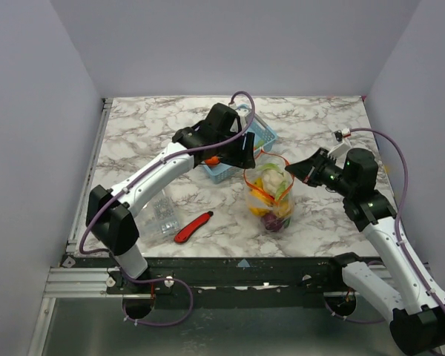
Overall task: Place the food in the zip-top bag and seal the zipper
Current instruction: Adjust the zipper food storage bag at the center of the board.
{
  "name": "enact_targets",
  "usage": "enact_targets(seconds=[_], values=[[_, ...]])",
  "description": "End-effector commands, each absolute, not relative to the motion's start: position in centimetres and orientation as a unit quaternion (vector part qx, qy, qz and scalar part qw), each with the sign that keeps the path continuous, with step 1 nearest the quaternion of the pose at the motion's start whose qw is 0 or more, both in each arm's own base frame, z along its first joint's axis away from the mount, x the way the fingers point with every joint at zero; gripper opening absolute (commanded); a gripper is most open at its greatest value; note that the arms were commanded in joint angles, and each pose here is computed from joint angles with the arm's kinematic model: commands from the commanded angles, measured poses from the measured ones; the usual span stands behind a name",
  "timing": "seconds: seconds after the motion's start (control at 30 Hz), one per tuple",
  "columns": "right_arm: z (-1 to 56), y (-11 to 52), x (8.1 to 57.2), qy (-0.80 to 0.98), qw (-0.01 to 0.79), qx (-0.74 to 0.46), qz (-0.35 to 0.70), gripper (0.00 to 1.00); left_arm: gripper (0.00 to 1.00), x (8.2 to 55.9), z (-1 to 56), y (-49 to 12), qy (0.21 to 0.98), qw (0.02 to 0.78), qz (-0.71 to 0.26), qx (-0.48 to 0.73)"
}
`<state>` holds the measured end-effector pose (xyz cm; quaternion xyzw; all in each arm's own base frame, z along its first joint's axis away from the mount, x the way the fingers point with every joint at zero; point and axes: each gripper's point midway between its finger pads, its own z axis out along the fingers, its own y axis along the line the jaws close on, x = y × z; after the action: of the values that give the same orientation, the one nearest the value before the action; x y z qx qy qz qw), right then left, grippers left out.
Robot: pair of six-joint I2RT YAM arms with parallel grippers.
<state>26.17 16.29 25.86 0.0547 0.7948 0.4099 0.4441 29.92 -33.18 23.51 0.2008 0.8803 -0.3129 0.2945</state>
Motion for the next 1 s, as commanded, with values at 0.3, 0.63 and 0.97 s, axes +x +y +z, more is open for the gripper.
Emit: enact_targets(seconds=[0.3, 0.63, 0.97], values=[[27.7, 18.5, 25.3, 0.765, 0.429, 0.020, 0.480, 0.00, 0.00, 29.6, 26.1, -36.9, 0.826, 0.253, -0.441, 0.244], [27.4, 24.8, 24.7, 0.756, 0.386, -0.030, 0.528, 0.03, 0.00, 27.9, 27.4, -38.5, 0.773, 0.171, -0.548, 0.270], [23.9, 25.8, 26.0, 0.770, 0.367, -0.022, 0.522, 0.01, 0.18, 26.5, 25.0, -37.0, 0.776, 0.141, -0.557, 0.261]])
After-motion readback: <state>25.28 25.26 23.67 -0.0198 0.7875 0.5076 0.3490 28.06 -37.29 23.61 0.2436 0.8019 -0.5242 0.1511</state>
